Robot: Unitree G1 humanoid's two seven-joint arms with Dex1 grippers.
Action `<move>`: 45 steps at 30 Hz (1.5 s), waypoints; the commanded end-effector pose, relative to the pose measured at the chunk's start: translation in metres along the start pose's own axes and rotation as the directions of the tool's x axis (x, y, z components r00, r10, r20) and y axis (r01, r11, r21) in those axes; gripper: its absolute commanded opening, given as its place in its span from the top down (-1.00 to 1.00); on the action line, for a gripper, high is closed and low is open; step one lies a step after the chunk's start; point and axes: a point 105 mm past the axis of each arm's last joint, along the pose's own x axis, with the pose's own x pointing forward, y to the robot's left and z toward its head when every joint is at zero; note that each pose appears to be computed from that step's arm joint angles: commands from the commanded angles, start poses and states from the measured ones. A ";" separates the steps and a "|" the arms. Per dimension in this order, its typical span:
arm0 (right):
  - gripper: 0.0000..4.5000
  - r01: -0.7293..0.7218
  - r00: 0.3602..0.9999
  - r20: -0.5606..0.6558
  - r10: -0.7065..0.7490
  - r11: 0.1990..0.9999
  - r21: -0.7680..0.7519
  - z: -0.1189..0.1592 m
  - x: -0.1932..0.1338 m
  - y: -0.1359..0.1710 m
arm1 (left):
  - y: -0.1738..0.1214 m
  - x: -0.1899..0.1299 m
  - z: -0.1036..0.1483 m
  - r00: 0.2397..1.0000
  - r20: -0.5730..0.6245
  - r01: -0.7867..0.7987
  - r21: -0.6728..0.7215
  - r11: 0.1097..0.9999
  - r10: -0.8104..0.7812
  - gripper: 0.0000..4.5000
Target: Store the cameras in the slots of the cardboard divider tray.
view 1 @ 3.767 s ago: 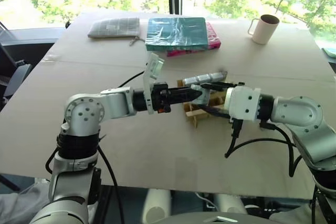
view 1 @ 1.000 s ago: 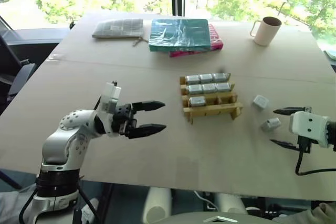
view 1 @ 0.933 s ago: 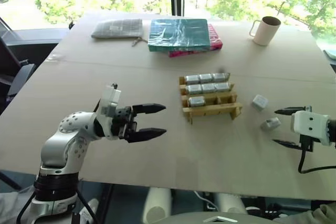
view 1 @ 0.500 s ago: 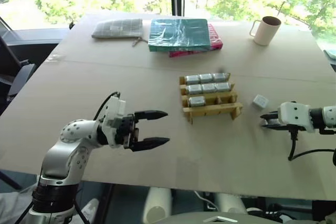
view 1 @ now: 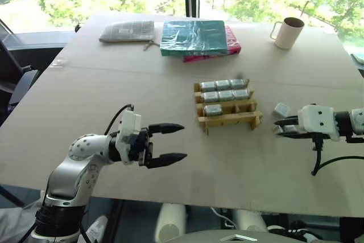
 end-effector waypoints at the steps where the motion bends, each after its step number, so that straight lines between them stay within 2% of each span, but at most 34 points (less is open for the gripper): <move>1: 0.76 0.068 0.994 0.090 -0.066 0.997 -0.023 0.031 -0.002 -0.017 | -0.003 0.003 0.010 1.000 0.008 0.010 0.033 0.999 -0.011 -0.69; 7: 0.76 0.072 0.983 0.170 -0.065 0.997 -0.039 0.059 0.019 -0.026 | -0.004 0.003 0.006 1.000 -0.005 0.000 0.024 1.000 0.000 -0.69; 13: 0.76 0.066 0.981 0.183 -0.056 0.997 -0.048 0.067 0.028 -0.029 | -0.011 0.007 0.009 1.000 -0.008 -0.011 0.029 1.000 0.011 -0.69; 18: 0.76 -0.038 0.998 0.058 0.036 0.999 0.034 0.042 0.008 0.004 | -0.025 0.011 0.015 0.999 -0.009 -0.032 0.035 0.999 0.032 -0.69; 22: 0.76 -0.058 0.997 -0.043 0.064 0.991 0.121 0.021 -0.002 0.034 | -0.024 0.007 0.012 0.999 -0.019 -0.044 0.024 0.999 0.045 -0.69; 25: 0.76 -0.033 0.990 -0.135 0.051 0.991 0.133 -0.002 0.005 0.046 | -0.030 0.009 0.012 0.999 -0.022 -0.026 0.019 0.999 0.027 -0.69; 30: 0.76 -0.040 0.984 -0.160 0.073 0.979 0.201 -0.021 0.017 0.060 | -0.040 0.012 0.015 0.999 -0.031 0.011 0.026 1.000 -0.010 -0.69; 31: 0.31 -0.024 0.986 -0.160 0.055 0.981 0.194 -0.020 0.017 0.058 | -0.043 0.013 0.017 0.999 -0.031 0.015 0.031 0.999 -0.014 -0.69; 32: 0.18 -0.009 0.987 -0.158 0.040 0.982 0.189 -0.019 0.018 0.056 | -0.044 0.013 0.019 0.999 -0.032 0.017 0.034 0.999 -0.016 -0.69; 33: -0.11 0.017 0.988 -0.153 0.010 0.984 0.177 -0.016 0.018 0.053 | -0.048 0.015 0.021 0.999 -0.030 0.021 0.038 0.999 -0.019 -0.69; 34: -0.19 0.026 0.989 -0.150 0.001 0.984 0.177 -0.011 0.016 0.052 | -0.053 0.018 0.025 0.999 -0.025 0.025 0.041 0.999 -0.024 -0.69; 39: -0.19 0.037 0.988 -0.154 -0.009 0.982 0.184 -0.003 0.008 0.052 | -0.073 0.027 0.035 0.999 -0.011 0.039 0.036 0.999 -0.039 -0.69; 45: -0.19 0.056 0.984 -0.177 -0.015 0.972 0.229 -0.014 0.006 0.054 | -0.085 0.030 0.044 0.999 -0.006 0.041 0.038 0.998 -0.040 -0.69</move>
